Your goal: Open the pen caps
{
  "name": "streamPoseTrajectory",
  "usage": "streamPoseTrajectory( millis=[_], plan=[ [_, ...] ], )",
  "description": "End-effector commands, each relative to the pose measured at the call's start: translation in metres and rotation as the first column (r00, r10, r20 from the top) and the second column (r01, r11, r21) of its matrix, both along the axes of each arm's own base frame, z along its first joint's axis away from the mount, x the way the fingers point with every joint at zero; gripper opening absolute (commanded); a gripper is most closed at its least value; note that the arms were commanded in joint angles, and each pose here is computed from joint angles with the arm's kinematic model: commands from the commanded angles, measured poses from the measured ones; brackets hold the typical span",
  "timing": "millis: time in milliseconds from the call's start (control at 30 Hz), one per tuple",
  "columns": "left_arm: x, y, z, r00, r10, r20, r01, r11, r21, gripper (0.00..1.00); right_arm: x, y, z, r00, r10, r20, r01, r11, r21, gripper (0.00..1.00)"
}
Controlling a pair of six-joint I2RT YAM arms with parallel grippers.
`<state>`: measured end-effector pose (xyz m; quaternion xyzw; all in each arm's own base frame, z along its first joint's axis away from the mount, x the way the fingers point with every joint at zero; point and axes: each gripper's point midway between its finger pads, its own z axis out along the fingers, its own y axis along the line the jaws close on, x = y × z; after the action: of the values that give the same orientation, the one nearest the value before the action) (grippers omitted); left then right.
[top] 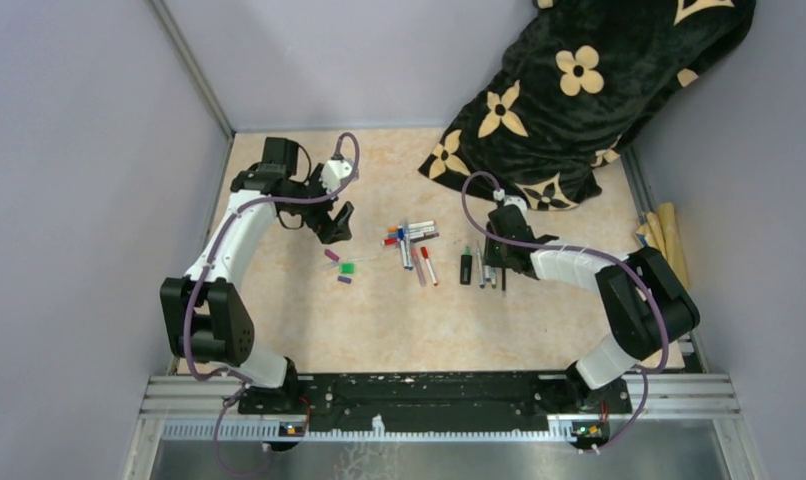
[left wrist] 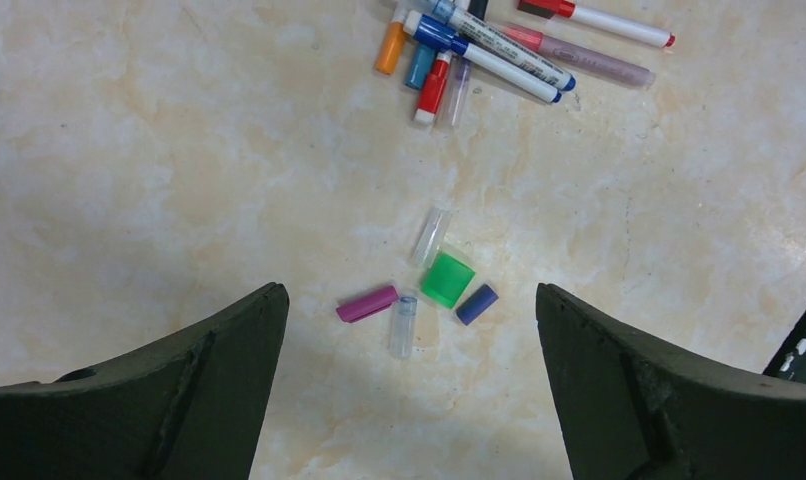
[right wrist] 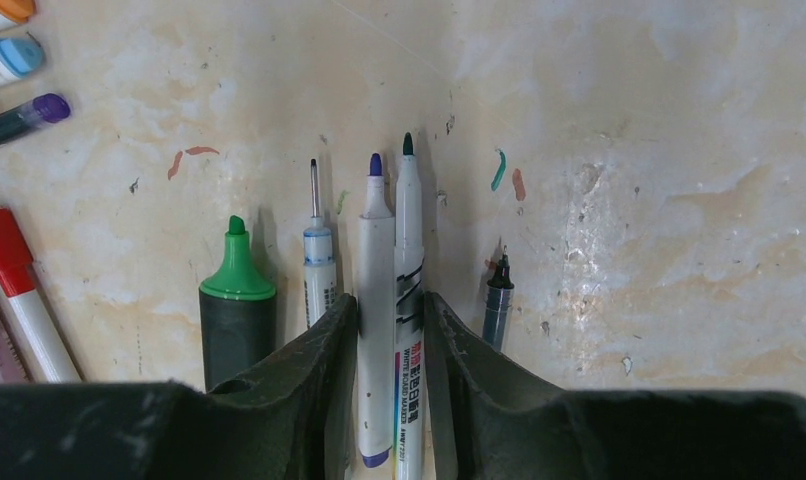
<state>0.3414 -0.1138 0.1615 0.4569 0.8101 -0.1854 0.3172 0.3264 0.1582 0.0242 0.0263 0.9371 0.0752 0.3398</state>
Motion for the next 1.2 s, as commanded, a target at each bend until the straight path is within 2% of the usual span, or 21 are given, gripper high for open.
streamPoseTrajectory(
  millis=[0, 100, 267, 367, 467, 800, 933, 1167],
  plan=[
    [-0.008, -0.005, 0.025, 1.0, 0.002, 0.008, -0.002, 0.998, -0.063, 0.99, 0.005, -0.001, 0.011, 0.999, -0.004, 0.034, 0.004, 1.0, 0.011, 0.3],
    [-0.009, -0.003, 0.032, 1.0, 0.022, 0.01, -0.021, 0.996, -0.087, 0.99, 0.008, -0.004, 0.03, 0.998, -0.008, 0.068, 0.008, 1.0, 0.005, 0.32],
    [-0.003, 0.006, 0.038, 0.997, 0.077, 0.001, -0.076, 0.991, -0.106, 0.99, 0.012, 0.005, 0.066, 0.992, 0.019, 0.123, -0.024, 0.999, 0.038, 0.45],
    [-0.001, 0.011, 0.042, 0.995, 0.101, -0.012, -0.102, 0.986, -0.13, 0.99, 0.013, 0.023, 0.076, 0.988, 0.063, 0.138, -0.07, 0.997, 0.043, 0.54],
    [0.0, 0.015, 0.045, 0.992, 0.123, -0.041, -0.127, 0.981, -0.149, 0.99, 0.012, 0.052, 0.08, 0.98, 0.132, 0.146, -0.139, 0.99, 0.036, 0.55],
    [-0.003, 0.04, 0.046, 0.975, 0.195, -0.11, -0.212, 0.961, -0.179, 0.99, 0.005, 0.147, 0.048, 0.941, 0.326, 0.093, -0.327, 0.945, 0.005, 0.39],
    [-0.006, 0.046, 0.046, 0.971, 0.207, -0.118, -0.225, 0.958, -0.177, 0.99, 0.003, 0.155, 0.028, 0.94, 0.336, 0.061, -0.336, 0.942, -0.002, 0.33],
    [-0.009, 0.05, 0.042, 0.97, 0.21, -0.125, -0.23, 0.957, -0.177, 0.99, -0.004, 0.156, 0.005, 0.937, 0.349, 0.019, -0.349, 0.937, -0.015, 0.29]
  ],
)
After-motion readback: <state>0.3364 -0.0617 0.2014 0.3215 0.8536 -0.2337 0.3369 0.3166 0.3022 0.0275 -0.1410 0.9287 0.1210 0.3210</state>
